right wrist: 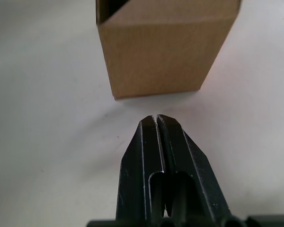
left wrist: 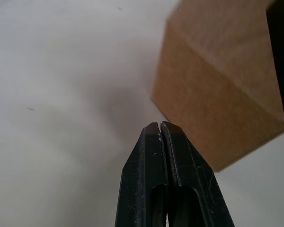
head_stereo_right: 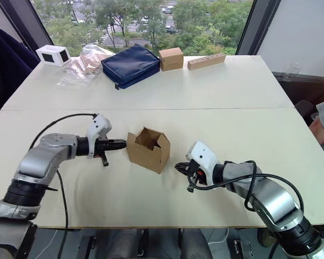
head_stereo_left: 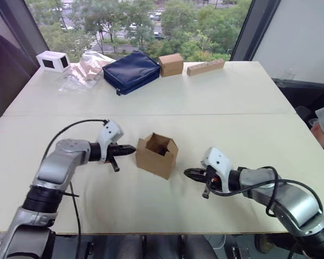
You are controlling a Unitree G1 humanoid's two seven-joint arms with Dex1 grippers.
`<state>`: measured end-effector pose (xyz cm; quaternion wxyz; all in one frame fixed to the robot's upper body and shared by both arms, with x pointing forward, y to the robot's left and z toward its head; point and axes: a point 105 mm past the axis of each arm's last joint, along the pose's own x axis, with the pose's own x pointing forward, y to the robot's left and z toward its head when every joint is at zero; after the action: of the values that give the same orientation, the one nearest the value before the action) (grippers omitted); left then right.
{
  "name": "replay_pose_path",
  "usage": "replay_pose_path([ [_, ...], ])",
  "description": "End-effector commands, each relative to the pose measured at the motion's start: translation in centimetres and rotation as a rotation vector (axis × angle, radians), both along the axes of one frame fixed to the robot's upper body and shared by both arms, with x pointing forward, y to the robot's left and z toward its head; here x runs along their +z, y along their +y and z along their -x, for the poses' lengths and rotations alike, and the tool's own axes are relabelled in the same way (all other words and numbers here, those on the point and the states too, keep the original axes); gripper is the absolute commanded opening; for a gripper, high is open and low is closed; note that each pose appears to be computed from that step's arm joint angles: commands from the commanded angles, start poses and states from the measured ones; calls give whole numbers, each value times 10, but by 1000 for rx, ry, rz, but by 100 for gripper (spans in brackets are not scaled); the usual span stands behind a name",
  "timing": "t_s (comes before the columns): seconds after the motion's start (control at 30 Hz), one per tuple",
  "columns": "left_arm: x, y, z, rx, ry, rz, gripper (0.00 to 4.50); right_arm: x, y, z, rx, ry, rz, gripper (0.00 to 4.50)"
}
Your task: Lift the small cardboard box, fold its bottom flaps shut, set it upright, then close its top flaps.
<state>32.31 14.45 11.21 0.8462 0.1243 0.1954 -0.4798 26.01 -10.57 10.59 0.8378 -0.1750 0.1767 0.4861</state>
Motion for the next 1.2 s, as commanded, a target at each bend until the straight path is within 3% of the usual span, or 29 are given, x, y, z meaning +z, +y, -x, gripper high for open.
replay_pose_path([
  [0.03,-1,-8,13,-63,-9,-17,2,6,4,-8,40,-46,8,0],
  [0.4,-8,-17,45,-92,69,12,2,-2,3,-20,71,-69,54,0],
  [0.6,-9,-21,48,-86,73,17,2,-3,5,-20,76,-68,45,0],
  [0.77,-11,-5,39,-22,30,-43,2,0,3,-18,76,-69,43,0],
  [0.87,-4,11,38,-30,-72,-84,2,5,-5,-16,61,-78,52,0],
  [0.93,4,18,37,-46,-75,-46,2,12,-14,-17,45,-92,56,0],
  [1.07,46,22,14,17,-15,193,2,45,-31,-30,-24,-164,-16,0],
  [1.2,79,2,14,-72,-36,299,2,86,-26,-36,-5,-199,-199,0],
])
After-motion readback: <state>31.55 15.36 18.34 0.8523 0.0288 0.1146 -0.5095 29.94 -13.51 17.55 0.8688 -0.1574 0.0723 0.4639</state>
